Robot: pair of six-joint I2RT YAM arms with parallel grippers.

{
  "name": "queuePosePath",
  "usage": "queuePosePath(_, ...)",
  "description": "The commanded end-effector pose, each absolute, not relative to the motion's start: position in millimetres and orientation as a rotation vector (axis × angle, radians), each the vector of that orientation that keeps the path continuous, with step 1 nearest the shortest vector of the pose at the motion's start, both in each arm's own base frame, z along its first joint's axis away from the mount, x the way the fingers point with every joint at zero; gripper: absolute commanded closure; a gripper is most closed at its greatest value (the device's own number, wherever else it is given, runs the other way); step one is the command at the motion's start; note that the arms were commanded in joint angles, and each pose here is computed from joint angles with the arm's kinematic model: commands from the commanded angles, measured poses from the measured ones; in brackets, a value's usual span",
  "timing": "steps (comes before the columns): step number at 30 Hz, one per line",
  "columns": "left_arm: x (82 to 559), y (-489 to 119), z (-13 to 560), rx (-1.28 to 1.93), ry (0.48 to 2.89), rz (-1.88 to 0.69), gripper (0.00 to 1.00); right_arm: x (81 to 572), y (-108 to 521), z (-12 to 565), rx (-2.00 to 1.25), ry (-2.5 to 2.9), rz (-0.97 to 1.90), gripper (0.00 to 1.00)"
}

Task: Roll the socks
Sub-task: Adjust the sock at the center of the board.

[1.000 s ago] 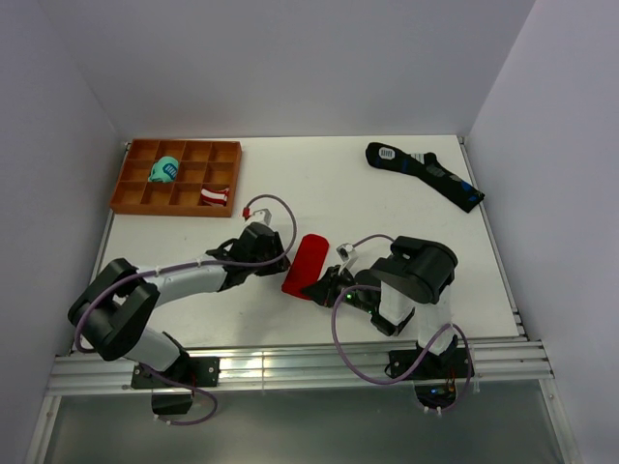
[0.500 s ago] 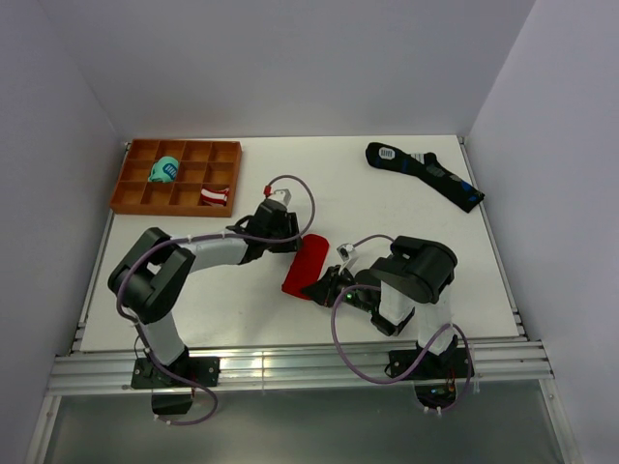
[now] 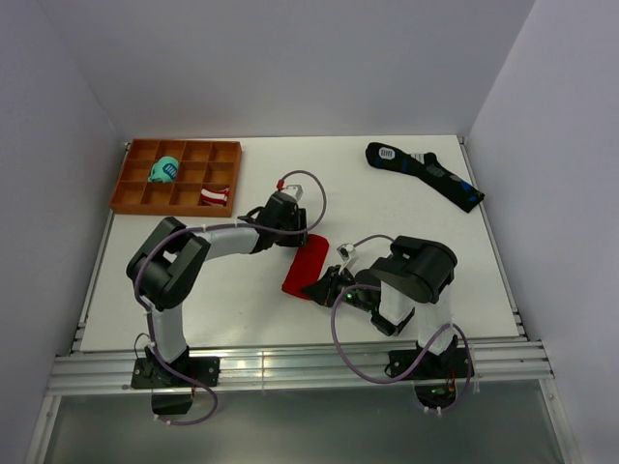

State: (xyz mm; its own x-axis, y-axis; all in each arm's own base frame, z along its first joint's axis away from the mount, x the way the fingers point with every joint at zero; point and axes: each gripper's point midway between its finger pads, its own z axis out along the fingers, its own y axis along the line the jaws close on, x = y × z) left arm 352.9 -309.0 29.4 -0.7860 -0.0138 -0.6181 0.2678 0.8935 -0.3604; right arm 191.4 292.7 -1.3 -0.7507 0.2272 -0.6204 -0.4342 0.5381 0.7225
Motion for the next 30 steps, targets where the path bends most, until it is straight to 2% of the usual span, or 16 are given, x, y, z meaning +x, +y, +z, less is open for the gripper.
queuePosePath(1,358.3,-310.8,29.1,0.228,2.417,-0.556,0.52,144.6,261.4,-46.6,-0.303,2.239,1.165,0.76)
queuePosePath(6,350.7,-311.9,15.0,0.254,2.469,-0.528,0.54,145.1,261.6,-45.9,-0.307,2.235,1.161,0.76)
queuePosePath(14,344.2,-306.3,-10.8,0.264,2.546,-0.401,0.68,145.6,261.4,-46.3,-0.31,2.236,1.156,0.76)
queuePosePath(18,344.5,-300.4,-19.3,0.237,2.571,-0.345,0.82,145.6,261.7,-46.6,-0.312,2.237,1.158,0.76)
queuePosePath(19,344.5,-298.6,-21.8,0.225,2.579,-0.33,0.91,145.2,261.6,-46.9,-0.311,2.239,1.159,0.76)
queuePosePath(21,345.9,-292.0,-23.1,0.193,2.583,-0.282,0.99,145.3,261.8,-46.7,-0.311,2.237,1.16,0.76)
queuePosePath(30,357.0,-248.3,-20.7,-0.062,2.572,-0.121,1.0,147.0,266.6,-47.0,-0.327,2.269,1.151,0.76)
